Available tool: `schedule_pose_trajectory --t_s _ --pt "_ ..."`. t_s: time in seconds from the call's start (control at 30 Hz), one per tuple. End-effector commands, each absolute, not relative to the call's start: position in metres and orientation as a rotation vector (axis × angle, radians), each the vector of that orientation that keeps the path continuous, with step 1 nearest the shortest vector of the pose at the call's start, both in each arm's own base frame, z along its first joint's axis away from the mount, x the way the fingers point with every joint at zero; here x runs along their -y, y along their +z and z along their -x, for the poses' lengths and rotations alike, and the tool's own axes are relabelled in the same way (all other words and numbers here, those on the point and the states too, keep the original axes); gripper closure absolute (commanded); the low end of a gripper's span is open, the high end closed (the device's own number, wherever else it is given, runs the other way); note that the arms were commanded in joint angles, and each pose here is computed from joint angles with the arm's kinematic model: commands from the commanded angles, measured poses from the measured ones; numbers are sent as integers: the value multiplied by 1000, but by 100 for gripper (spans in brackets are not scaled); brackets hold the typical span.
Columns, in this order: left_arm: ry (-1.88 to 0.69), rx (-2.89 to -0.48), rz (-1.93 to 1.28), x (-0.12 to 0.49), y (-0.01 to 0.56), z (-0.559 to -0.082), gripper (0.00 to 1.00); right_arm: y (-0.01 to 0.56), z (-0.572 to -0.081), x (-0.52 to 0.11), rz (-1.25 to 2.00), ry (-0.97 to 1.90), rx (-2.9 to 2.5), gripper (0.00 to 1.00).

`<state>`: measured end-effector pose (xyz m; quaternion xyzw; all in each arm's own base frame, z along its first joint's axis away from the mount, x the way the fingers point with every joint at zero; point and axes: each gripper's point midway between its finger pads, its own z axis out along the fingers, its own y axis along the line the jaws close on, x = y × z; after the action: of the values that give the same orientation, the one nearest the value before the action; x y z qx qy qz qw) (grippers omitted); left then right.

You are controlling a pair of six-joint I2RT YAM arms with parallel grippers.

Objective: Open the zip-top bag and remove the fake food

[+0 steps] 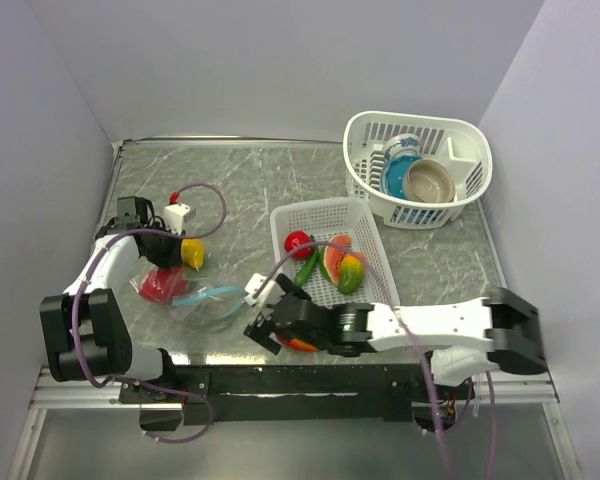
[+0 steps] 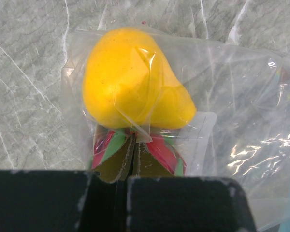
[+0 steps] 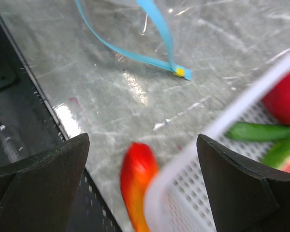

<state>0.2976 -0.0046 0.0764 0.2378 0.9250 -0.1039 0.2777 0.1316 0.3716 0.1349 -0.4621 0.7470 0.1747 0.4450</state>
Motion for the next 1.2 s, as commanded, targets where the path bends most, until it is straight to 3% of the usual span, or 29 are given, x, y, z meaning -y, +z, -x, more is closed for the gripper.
schedule_pose_trajectory --t_s 0.0,0.3,0.5,0.67,0.93,1.17 --pt "-291 -2498 -648 7 76 -289 99 166 -126 -344 1109 444 -1888 0" --pt "-304 -2482 -650 10 80 -288 99 139 -78 -305 1070 590 -2107 0" --pt "-287 -2483 -648 8 80 -287 99 136 -49 -286 1150 705 -2135 8" --pt "-296 -2488 -646 9 78 -287 99 111 -42 -280 1185 685 -2209 8" --pt "-274 -2488 -652 6 82 -290 99 54 -65 -282 1214 346 -2357 1" --pt "-278 -2496 -651 6 79 -290 99 70 -122 -296 1101 186 -2252 0"
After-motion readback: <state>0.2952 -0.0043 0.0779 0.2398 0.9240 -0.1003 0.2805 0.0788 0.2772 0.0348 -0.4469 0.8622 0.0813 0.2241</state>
